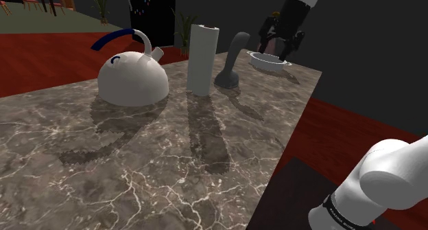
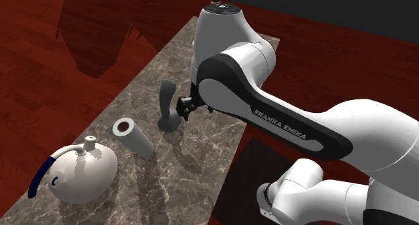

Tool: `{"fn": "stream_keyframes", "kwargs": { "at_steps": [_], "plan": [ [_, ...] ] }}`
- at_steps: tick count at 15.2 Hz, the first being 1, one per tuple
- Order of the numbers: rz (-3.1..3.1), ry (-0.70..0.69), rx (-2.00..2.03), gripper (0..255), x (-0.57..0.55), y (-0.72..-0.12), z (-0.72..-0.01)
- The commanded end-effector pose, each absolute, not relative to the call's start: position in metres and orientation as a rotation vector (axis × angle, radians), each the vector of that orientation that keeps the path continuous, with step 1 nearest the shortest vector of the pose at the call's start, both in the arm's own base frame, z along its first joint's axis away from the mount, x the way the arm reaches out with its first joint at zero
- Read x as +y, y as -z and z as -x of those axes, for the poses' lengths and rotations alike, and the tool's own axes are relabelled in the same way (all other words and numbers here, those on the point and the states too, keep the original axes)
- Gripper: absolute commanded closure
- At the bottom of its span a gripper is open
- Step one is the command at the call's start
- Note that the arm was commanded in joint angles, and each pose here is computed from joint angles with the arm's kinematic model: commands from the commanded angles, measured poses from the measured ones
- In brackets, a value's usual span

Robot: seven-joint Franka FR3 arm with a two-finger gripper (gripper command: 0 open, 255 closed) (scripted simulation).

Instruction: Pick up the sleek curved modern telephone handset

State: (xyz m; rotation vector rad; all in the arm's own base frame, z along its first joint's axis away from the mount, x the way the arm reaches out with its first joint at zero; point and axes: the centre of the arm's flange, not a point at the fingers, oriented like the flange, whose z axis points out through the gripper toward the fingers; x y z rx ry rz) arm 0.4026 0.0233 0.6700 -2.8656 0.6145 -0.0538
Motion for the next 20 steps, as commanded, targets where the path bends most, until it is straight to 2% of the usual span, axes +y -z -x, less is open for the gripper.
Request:
{"fn": "stream_keyframes", "kwargs": {
  "at_steps": [1, 12, 20],
  "plan": [
    [2.823, 0.043, 0.706, 0, 0.023, -0.681, -0.426],
    [2.567, -0.004, 1.135, 0, -0.009, -0.729, -0.545],
    [2.567, -0.004, 1.135, 0, -0.009, -0.689, -0.545]
  ]
}}
